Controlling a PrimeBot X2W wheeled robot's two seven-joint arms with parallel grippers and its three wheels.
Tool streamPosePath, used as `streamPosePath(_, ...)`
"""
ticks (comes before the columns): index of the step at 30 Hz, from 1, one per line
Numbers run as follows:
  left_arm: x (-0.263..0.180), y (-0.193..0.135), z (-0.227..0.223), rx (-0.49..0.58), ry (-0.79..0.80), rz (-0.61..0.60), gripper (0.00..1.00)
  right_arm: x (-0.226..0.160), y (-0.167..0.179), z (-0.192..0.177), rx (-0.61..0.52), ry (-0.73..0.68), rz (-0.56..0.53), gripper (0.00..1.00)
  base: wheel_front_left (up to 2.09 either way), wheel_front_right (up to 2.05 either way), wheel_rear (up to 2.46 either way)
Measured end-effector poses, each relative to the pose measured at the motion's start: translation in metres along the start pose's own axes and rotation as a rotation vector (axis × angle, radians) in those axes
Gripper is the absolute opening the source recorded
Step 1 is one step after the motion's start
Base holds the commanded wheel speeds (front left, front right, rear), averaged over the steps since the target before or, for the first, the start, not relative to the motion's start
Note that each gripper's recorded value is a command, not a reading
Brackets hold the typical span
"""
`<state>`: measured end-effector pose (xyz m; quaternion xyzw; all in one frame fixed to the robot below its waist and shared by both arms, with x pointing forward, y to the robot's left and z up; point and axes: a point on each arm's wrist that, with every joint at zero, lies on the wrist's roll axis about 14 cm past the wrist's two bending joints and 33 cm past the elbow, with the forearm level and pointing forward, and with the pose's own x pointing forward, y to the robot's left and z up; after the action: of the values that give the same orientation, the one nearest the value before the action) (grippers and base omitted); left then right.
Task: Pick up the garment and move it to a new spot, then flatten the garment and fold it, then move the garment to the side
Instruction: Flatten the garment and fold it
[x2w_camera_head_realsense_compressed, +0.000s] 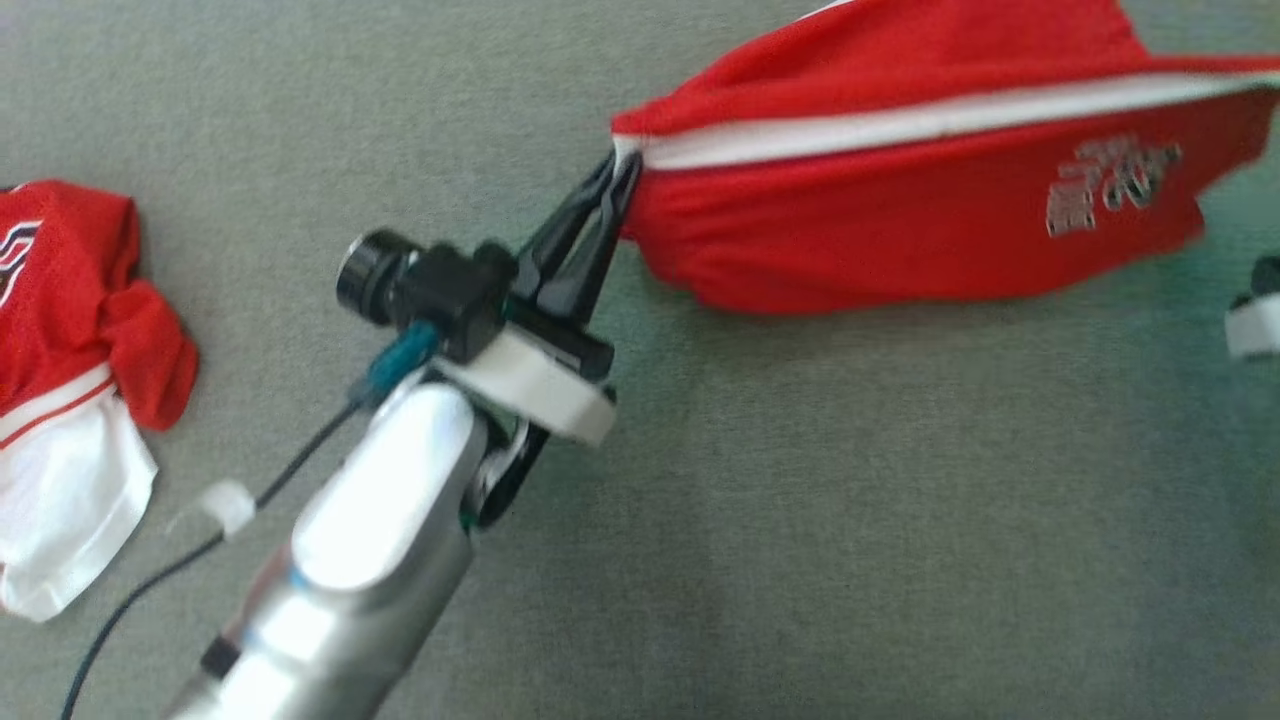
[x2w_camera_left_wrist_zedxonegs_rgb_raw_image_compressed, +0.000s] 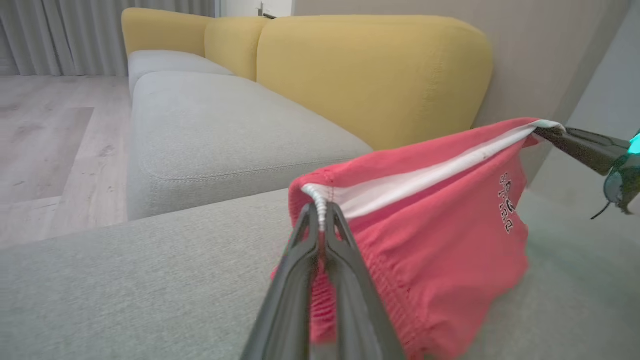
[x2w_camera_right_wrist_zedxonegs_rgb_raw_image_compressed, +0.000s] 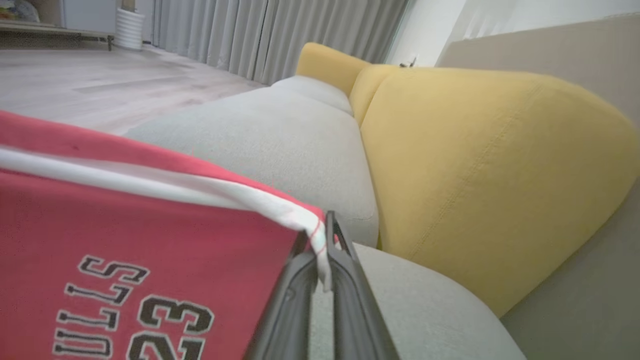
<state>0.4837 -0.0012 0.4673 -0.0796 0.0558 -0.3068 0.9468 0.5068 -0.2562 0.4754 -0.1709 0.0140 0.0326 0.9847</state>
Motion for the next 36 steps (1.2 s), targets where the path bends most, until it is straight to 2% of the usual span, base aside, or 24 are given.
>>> streamPosePath(4, 0.010, 0.017, -0.011, 0.041, 0.045, 0.036, 0.00, 0.025, 0.012, -0.017, 0.003, 0.066, 0.055, 0.00, 0.00, 0.00, 0.00)
streamPosePath(11, 0.025, 0.033, -0.031, 0.054, 0.109, 0.062, 0.00, 0.053, 0.028, -0.040, -0.002, 0.142, 0.119, 0.00, 0.00, 0.00, 0.00)
streamPosePath(21, 0.048, 0.055, -0.042, 0.124, 0.119, 0.073, 0.00, 0.082, 0.039, -0.058, -0.013, 0.179, 0.149, 0.00, 0.00, 0.00, 0.00)
streamPosePath(22, 0.050, 0.056, -0.043, 0.125, 0.120, 0.074, 0.00, 0.084, 0.038, -0.059, -0.013, 0.180, 0.148, 0.22, 0.00, 0.00, 0.00)
streamPosePath(23, 0.051, 0.057, -0.044, 0.126, 0.123, 0.074, 0.00, 0.086, 0.038, -0.059, -0.011, 0.177, 0.146, 0.78, 0.00, 0.00, 0.00)
streamPosePath(24, 0.052, 0.057, -0.045, 0.126, 0.124, 0.074, 0.07, 0.088, 0.038, -0.060, -0.009, 0.177, 0.144, 1.00, 0.00, 0.00, 0.00)
streamPosePath(25, 0.052, 0.059, -0.046, 0.128, 0.126, 0.079, 0.33, 0.090, 0.038, -0.058, -0.006, 0.171, 0.141, 1.00, 0.00, 0.00, 0.00)
streamPosePath(26, 0.052, 0.061, -0.046, 0.131, 0.125, 0.089, 0.70, 0.092, 0.037, -0.056, -0.002, 0.160, 0.133, 1.00, 0.00, 0.00, 0.00)
streamPosePath(27, 0.052, 0.062, -0.044, 0.134, 0.117, 0.098, 1.00, 0.094, 0.035, -0.053, -0.002, 0.148, 0.127, 1.00, 0.00, 0.00, 0.00)
streamPosePath(33, 0.048, 0.060, -0.016, 0.140, 0.025, 0.153, 1.00, 0.100, 0.036, -0.022, 0.048, 0.049, 0.091, 1.00, 0.00, 0.00, 0.00)
streamPosePath(36, 0.031, 0.064, -0.010, 0.136, -0.005, 0.226, 1.00, 0.083, 0.045, -0.036, 0.150, 0.091, 0.073, 1.00, 0.00, 0.00, 0.00)
